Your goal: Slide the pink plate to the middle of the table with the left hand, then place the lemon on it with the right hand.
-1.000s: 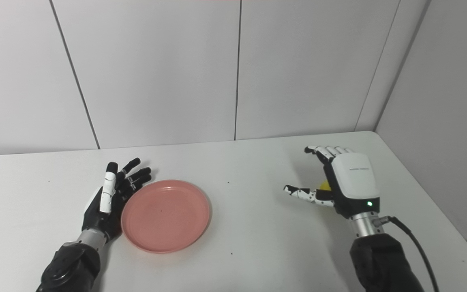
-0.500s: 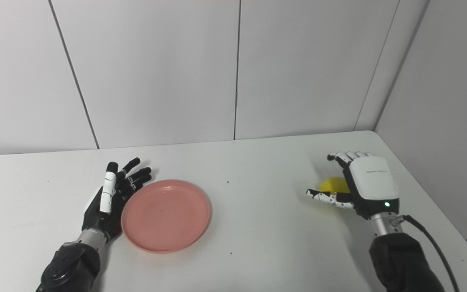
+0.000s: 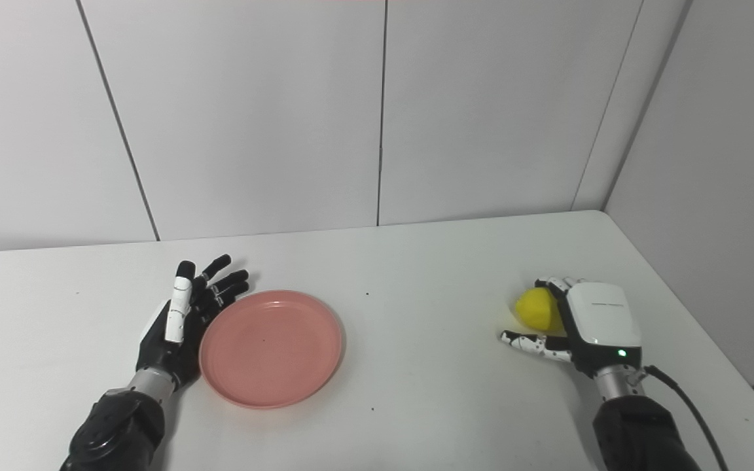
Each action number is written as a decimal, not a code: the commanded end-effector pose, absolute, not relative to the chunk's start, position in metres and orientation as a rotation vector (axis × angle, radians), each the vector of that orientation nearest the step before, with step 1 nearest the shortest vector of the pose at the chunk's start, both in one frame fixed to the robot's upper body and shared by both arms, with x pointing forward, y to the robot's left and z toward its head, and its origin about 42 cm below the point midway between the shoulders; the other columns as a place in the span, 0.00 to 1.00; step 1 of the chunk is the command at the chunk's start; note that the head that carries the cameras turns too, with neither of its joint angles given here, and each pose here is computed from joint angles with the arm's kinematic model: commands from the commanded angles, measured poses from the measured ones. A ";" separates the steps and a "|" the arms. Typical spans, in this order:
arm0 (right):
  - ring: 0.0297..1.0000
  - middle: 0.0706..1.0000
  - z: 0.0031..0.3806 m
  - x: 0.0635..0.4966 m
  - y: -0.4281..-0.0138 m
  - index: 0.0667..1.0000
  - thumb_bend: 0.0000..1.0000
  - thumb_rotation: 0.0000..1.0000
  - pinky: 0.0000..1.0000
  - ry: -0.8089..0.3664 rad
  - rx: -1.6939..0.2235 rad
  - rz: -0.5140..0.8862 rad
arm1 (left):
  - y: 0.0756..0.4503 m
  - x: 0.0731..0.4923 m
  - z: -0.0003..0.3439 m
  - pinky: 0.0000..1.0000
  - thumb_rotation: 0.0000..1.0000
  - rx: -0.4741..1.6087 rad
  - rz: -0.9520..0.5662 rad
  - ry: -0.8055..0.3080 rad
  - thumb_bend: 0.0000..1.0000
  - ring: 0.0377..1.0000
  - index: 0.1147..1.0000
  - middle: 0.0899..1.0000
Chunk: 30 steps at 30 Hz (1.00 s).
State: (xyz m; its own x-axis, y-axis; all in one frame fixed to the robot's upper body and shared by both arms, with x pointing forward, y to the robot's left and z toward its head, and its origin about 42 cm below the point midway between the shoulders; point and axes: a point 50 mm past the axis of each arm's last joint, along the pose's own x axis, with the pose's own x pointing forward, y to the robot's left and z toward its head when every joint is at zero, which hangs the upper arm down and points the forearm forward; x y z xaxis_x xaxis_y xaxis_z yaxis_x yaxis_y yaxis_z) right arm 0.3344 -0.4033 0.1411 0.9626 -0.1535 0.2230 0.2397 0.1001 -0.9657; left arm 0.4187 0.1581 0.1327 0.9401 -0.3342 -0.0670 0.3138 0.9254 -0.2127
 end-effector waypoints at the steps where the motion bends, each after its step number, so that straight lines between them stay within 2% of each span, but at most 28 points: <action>1: 0.71 0.70 0.168 0.346 -0.411 0.68 0.85 0.78 0.73 -0.135 -1.457 -0.380 | 0.152 0.404 0.095 0.98 0.91 -0.208 -0.334 0.265 0.86 0.83 0.84 0.77; 8: 0.70 0.69 0.173 0.349 -0.412 0.68 0.86 0.79 0.73 -0.142 -1.465 -0.377 | 0.150 0.404 0.095 0.96 0.92 -0.193 -0.342 0.260 0.86 0.83 0.85 0.78; 14: 0.71 0.70 0.168 0.350 -0.412 0.69 0.85 0.78 0.72 -0.138 -1.459 -0.364 | 0.150 0.403 0.095 0.99 0.93 -0.202 -0.348 0.262 0.86 0.84 0.85 0.78; 16: 0.64 0.65 0.166 0.350 -0.411 0.66 0.84 0.73 0.63 -0.140 -1.457 -0.369 | 0.151 0.403 0.095 1.00 0.93 -0.202 -0.349 0.265 0.86 0.84 0.85 0.78; 20: 0.53 0.58 0.161 0.352 -0.410 0.61 0.80 0.68 0.47 -0.119 -1.440 -0.388 | 0.150 0.402 0.095 1.00 0.93 -0.206 -0.348 0.268 0.85 0.84 0.85 0.78; 21: 0.42 0.50 0.159 0.353 -0.411 0.55 0.77 0.63 0.36 -0.110 -1.428 -0.395 | 0.150 0.402 0.095 1.00 0.93 -0.207 -0.347 0.268 0.85 0.84 0.85 0.78; 23: 0.32 0.40 0.154 0.354 -0.412 0.47 0.72 0.57 0.27 -0.087 -1.406 -0.405 | 0.150 0.402 0.095 1.00 0.93 -0.208 -0.347 0.268 0.85 0.84 0.85 0.78; 24: 0.30 0.37 0.151 0.355 -0.413 0.45 0.71 0.55 0.25 -0.079 -1.404 -0.401 | 0.150 0.401 0.095 1.00 0.93 -0.207 -0.347 0.268 0.85 0.84 0.85 0.78; 25: 0.25 0.30 0.149 0.356 -0.415 0.37 0.69 0.47 0.21 -0.075 -1.403 -0.399 | 0.151 0.401 0.095 1.00 0.93 -0.206 -0.347 0.268 0.85 0.84 0.85 0.78; 27: 0.21 0.25 0.144 0.355 -0.418 0.32 0.67 0.39 0.18 -0.077 -1.405 -0.380 | 0.151 0.401 0.095 1.00 0.93 -0.207 -0.346 0.269 0.85 0.84 0.85 0.78; 30: 0.20 0.24 0.138 0.354 -0.421 0.32 0.65 0.36 0.17 -0.062 -1.417 -0.366 | 0.151 0.401 0.095 1.00 0.93 -0.207 -0.347 0.269 0.85 0.84 0.85 0.78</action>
